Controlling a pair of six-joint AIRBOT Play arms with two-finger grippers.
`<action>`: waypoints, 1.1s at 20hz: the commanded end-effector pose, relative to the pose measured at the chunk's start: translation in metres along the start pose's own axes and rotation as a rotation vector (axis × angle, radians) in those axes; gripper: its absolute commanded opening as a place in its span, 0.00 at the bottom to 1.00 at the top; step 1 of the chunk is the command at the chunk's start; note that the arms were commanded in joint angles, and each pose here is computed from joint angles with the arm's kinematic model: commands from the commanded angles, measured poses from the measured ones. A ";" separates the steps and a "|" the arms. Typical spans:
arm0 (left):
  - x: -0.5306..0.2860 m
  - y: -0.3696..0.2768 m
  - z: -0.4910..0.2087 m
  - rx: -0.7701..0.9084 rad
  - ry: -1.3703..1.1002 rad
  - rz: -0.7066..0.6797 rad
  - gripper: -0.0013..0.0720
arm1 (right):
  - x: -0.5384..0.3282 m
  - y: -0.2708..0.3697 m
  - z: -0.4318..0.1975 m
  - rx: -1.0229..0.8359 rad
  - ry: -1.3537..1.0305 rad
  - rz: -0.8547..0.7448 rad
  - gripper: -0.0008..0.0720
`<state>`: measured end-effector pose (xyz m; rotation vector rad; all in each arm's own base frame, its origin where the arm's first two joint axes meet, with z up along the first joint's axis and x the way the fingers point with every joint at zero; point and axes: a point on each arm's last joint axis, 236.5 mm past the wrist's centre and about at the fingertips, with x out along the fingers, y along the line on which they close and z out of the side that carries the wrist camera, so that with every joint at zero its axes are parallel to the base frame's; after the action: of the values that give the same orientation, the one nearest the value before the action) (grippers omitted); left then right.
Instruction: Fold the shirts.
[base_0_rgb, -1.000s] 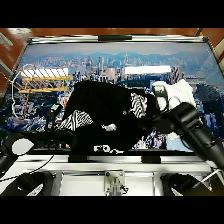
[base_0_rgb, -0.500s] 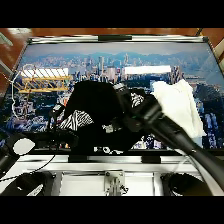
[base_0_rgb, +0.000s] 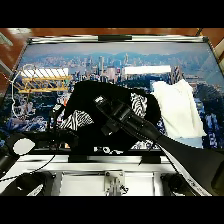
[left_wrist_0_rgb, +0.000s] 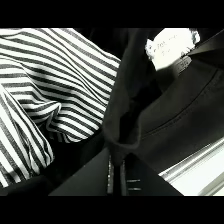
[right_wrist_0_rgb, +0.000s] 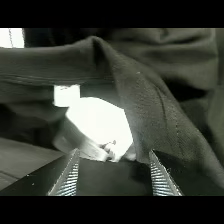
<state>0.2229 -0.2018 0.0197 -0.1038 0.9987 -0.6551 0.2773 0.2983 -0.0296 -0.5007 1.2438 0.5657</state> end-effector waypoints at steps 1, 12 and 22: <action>0.000 0.000 0.000 0.000 0.001 0.000 0.10 | 0.005 -0.023 0.002 -0.033 0.004 -0.102 0.76; 0.000 0.001 0.004 0.003 -0.015 0.004 0.10 | -0.004 -0.070 0.012 0.103 -0.047 -0.277 0.12; -0.040 -0.020 0.085 0.053 -0.251 -0.011 0.10 | -0.206 -0.047 0.060 0.095 -0.500 -0.060 0.12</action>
<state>0.2538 -0.2096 0.0684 -0.1285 0.8336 -0.6530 0.3255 0.2680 0.1318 -0.3611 0.8649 0.4257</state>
